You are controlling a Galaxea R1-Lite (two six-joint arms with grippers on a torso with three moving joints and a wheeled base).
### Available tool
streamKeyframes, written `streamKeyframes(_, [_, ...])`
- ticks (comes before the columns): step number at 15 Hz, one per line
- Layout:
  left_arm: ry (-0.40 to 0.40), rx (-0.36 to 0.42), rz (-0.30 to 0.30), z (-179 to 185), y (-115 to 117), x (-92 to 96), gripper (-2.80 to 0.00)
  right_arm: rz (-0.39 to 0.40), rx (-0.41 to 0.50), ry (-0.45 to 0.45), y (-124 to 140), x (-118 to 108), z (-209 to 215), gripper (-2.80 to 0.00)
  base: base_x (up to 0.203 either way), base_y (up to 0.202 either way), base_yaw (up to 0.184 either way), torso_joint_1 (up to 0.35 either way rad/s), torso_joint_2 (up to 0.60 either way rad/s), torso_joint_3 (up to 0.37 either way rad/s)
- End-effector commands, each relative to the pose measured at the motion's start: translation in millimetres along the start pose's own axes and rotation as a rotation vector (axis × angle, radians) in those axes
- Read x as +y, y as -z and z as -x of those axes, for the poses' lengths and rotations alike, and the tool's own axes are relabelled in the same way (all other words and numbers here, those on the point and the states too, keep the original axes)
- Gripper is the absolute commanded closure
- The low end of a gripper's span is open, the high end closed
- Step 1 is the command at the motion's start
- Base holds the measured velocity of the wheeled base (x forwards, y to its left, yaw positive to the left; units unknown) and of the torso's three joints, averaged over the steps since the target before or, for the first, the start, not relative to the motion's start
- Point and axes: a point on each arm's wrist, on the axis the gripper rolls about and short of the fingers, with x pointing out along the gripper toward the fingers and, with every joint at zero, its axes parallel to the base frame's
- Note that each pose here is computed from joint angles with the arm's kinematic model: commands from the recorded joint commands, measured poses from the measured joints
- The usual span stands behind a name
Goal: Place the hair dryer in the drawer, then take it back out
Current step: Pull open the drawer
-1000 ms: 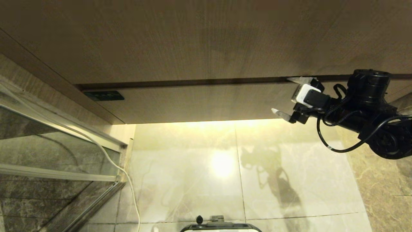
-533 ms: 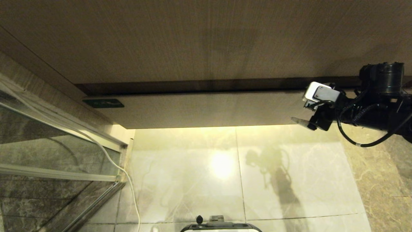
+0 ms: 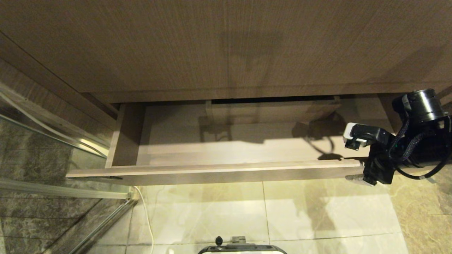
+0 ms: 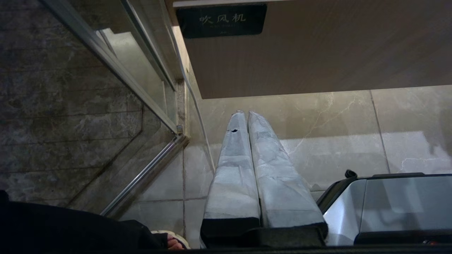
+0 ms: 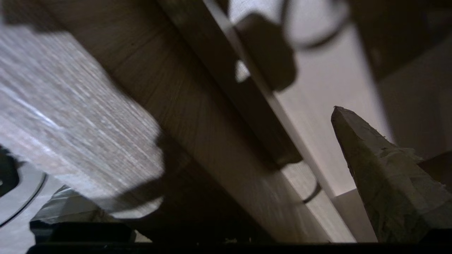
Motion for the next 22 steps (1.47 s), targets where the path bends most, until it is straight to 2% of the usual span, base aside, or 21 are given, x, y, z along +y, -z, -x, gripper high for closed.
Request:
streamKeyframes(1, [0.001, 0.002, -0.001, -0.1, 0.5, 0.0, 0.00, 0.004, 0.039, 0.004, 6.0, 7.6, 25.7, -2.80, 0.000, 0.000, 0.000, 0.000, 0.00, 0.000])
streamKeyframes(5, [-0.001, 0.002, -0.001, -0.1, 0.5, 0.0, 0.00, -0.024, 0.115, 0.035, 23.4, 29.9, 60.6, -2.80, 0.000, 0.000, 0.000, 0.000, 0.00, 0.000])
streamKeyframes(7, [0.001, 0.001, -0.001, 0.0, 0.1, 0.0, 0.00, -0.060, 0.113, 0.060, 30.4, 40.0, 77.6, -2.80, 0.000, 0.000, 0.000, 0.000, 0.00, 0.000])
streamKeyframes(10, [0.001, 0.002, -0.001, -0.1, 0.5, 0.0, 0.00, -0.075, 0.093, 0.143, 40.0, 53.6, 108.2, -2.80, 0.000, 0.000, 0.000, 0.000, 0.00, 0.000])
streamKeyframes(12, [0.001, 0.002, -0.001, -0.1, 0.5, 0.0, 0.00, -0.080, 0.057, 0.178, 48.8, 66.7, 125.1, -2.80, 0.000, 0.000, 0.000, 0.000, 0.00, 0.000])
streamKeyframes(14, [0.001, 0.002, -0.001, -0.1, 0.5, 0.0, 0.00, -0.106, -0.043, 0.215, 57.2, 81.1, 148.1, -2.80, 0.000, 0.000, 0.000, 0.000, 0.00, 0.000])
streamKeyframes(16, [0.001, 0.002, -0.001, -0.1, 0.5, 0.0, 0.00, -0.198, -0.161, 0.249, 67.8, 98.7, 171.2, -2.80, 0.000, 0.000, 0.000, 0.000, 0.00, 0.000])
streamKeyframes(17, [0.001, 0.002, -0.001, -0.1, 0.5, 0.0, 0.00, -0.233, -0.190, 0.261, 73.1, 106.5, 178.8, -0.70, 0.000, 0.000, 0.000, 0.000, 0.00, 0.000])
streamKeyframes(18, [-0.001, 0.002, -0.001, -0.1, 0.5, 0.0, 0.00, -0.271, -0.209, 0.273, 78.5, 114.2, 186.6, 0.00, 0.000, 0.000, 0.000, 0.000, 0.00, 0.000])
streamKeyframes(20, [0.001, 0.002, -0.001, -0.1, 0.5, 0.0, 0.00, -0.328, -0.224, 0.285, 85.8, 124.3, 196.7, 0.00, 0.000, 0.000, 0.000, 0.000, 0.00, 0.000])
streamKeyframes(22, [0.001, 0.001, -0.001, 0.0, 0.2, 0.0, 0.00, -0.342, -0.278, 0.338, 89.6, 130.0, 209.9, 0.00, 0.000, 0.000, 0.000, 0.000, 0.00, 0.000])
